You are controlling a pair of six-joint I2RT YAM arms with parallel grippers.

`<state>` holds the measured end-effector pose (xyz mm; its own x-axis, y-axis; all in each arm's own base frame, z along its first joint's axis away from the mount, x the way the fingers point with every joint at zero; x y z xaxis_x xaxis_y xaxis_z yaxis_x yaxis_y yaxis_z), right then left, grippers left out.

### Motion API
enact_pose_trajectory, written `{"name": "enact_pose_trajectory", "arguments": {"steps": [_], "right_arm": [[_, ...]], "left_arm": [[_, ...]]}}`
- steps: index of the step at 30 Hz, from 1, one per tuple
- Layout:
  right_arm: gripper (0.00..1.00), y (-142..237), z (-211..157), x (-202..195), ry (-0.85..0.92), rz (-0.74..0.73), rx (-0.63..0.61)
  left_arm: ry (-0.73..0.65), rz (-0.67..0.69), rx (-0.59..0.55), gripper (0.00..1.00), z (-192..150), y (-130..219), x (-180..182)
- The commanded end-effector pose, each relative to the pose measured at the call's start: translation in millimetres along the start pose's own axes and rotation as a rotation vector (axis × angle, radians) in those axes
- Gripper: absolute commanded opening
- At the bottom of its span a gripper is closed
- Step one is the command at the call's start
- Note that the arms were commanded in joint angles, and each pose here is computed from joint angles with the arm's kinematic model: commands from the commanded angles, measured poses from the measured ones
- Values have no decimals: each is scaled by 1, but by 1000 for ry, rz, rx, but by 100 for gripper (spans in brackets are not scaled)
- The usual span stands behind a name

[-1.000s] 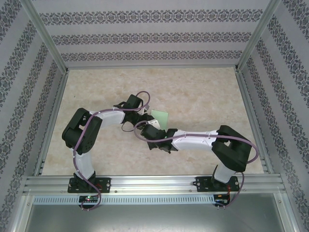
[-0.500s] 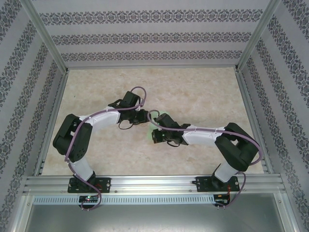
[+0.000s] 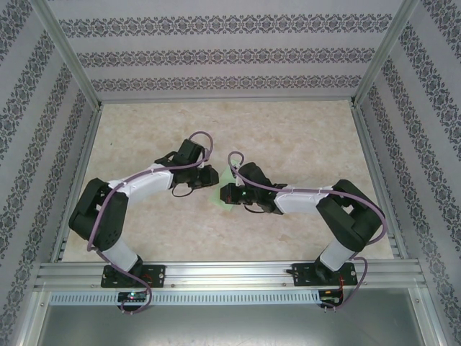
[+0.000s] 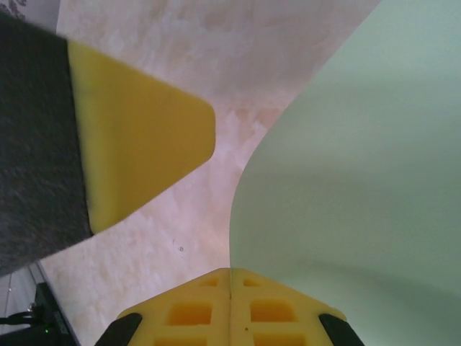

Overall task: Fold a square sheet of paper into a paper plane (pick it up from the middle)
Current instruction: Fold the triangle a second time at the center of the table.

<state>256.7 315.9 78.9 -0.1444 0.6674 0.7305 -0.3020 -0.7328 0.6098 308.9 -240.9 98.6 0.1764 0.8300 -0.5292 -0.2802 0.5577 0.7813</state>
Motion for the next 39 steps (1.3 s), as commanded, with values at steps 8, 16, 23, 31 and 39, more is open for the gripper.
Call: {"name": "enact_pose_trajectory", "arguments": {"steps": [8,16,23,31,39], "right_arm": [[0,0,-2,2,-24,-24,5],[0,-7,-3,-6,-45,-34,16],[0,-6,-1,-13,-66,-55,-10],[0,-7,0,-13,-67,-56,-14],[0,-3,1,-21,-64,-102,-9]], "left_arm": [[37,49,-45,18,-4,13,12],[43,-22,40,12,-20,-12,0],[78,45,48,6,-28,-21,15],[84,-29,103,6,-37,-43,7],[64,51,138,6,-46,-50,25]]}}
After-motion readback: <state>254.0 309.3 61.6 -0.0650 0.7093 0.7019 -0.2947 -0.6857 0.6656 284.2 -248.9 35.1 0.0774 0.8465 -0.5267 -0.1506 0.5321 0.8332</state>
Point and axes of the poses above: each hand's point on the last joint's axis, 136 mm out from that joint toward the fingers, its own y axis back along the fingers, its own x axis along the line the jaws close on, z = x × y, the point moved 2 cm from there along y, back along the fingers, and after that the axes turned 8 degrees about -y, right-handed, at the moved point
